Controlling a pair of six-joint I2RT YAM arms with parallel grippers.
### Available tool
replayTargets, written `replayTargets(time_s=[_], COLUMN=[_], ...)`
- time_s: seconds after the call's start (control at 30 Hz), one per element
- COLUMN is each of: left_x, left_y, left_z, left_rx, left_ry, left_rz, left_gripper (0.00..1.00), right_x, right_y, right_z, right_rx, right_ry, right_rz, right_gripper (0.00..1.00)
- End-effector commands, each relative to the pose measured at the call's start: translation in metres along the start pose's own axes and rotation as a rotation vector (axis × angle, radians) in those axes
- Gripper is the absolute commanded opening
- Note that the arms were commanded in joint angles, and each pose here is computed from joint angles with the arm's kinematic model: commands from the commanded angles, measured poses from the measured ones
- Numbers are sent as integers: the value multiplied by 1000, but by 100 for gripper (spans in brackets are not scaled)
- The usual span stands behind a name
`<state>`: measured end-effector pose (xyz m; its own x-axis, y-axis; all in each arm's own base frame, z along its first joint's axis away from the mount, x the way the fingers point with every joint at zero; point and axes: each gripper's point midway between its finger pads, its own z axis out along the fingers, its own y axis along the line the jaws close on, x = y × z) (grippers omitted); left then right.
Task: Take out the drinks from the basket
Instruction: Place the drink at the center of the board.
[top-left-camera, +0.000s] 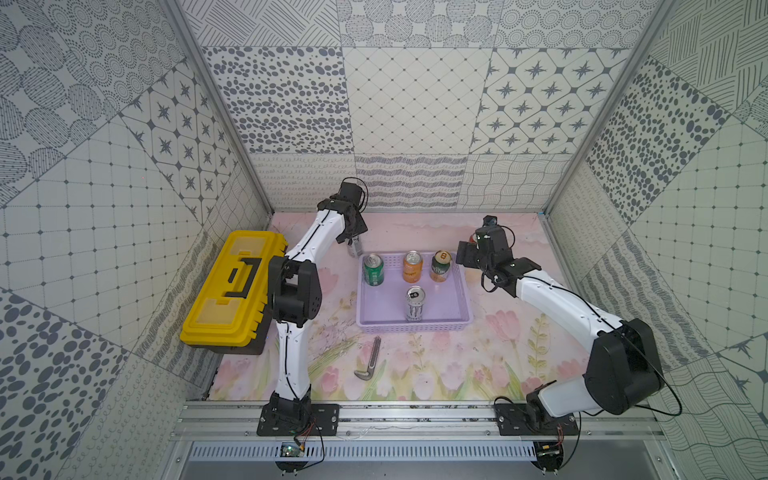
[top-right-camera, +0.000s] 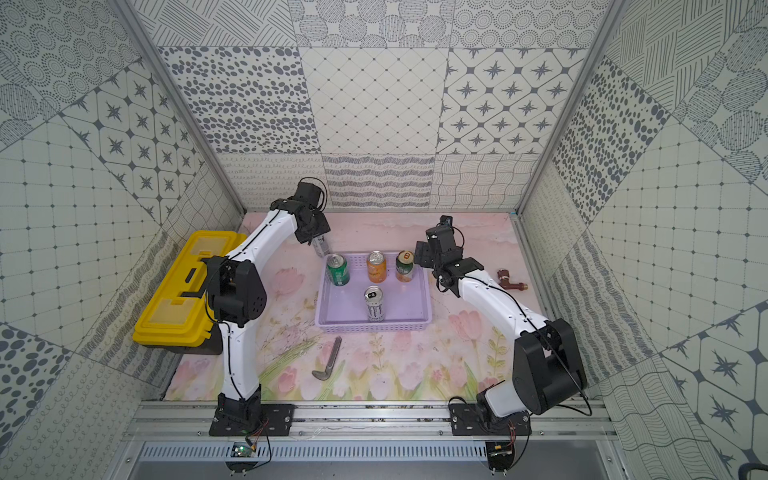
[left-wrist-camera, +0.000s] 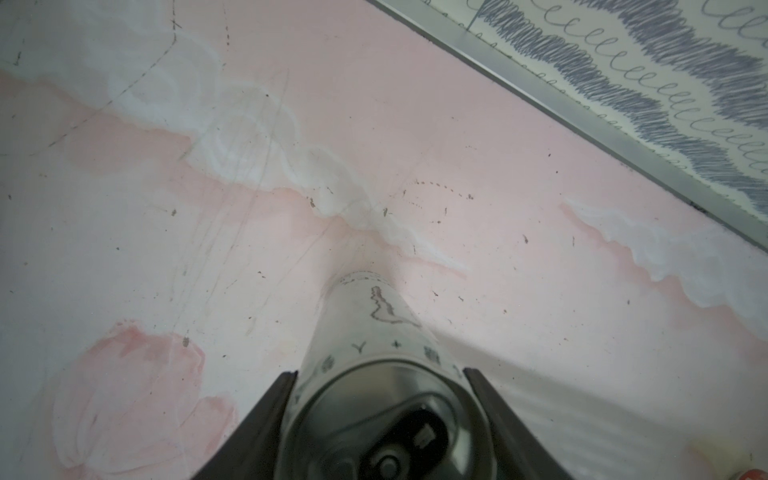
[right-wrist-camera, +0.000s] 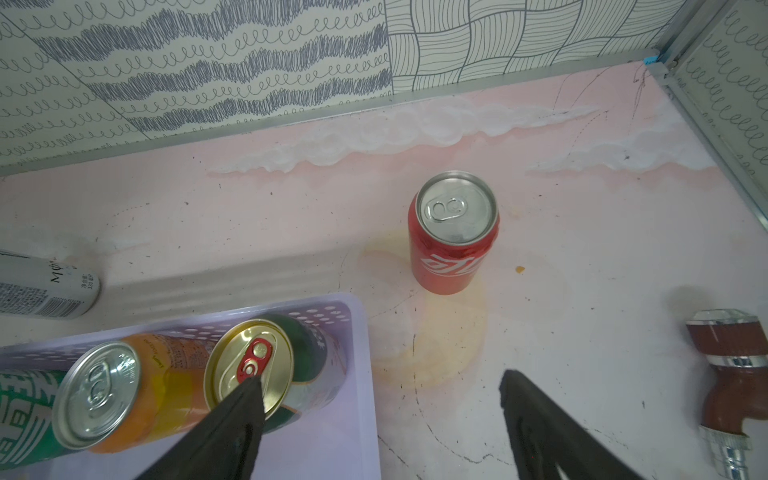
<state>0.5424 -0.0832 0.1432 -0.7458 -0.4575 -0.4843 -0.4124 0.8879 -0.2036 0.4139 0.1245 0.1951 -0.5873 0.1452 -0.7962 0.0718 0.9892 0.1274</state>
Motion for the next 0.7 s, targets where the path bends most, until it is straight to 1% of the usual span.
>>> replayTargets(time_s=[0.0,0.1,0.23,0.33,0.43,0.47,0.5,0.57,0.67], left_x=[-11,-13,-18,-25,-29,-28,-26,-20,0], left_y=[-10,-12,-18,-24,-32,-34,-36,-38,-41], left_z=[0,-5,-17,-38,-64,-74,-83,-98,-117], left_rx=[52,65,99,147,221,247,273,313,362], left_ry=[-43,-51,-61,-82,-107,-115,-120,-130,-135], left_rz=[-17,-22,-35,-59,-85,-97,-104,-113,-103], left_gripper=[75,83,88,91,95,99,100,100,100], right_x=[-9,-9,-11,-11,-7,-6,-3,4,17], right_y=[4,6,11,23,44,55,65,85,108], right_z=[-7,-8,-10,-15,-22,-27,-32,-42,-57], right_rx=[-32,-42,-73,-133,-221,-257,-286,-345,-425], right_ry=[-38,-34,-31,-22,-7,-6,-3,2,26], right_rz=[19,21,23,0,-50,-75,-100,-154,-218], right_gripper=[94,95,95,95,95,96,95,96,96])
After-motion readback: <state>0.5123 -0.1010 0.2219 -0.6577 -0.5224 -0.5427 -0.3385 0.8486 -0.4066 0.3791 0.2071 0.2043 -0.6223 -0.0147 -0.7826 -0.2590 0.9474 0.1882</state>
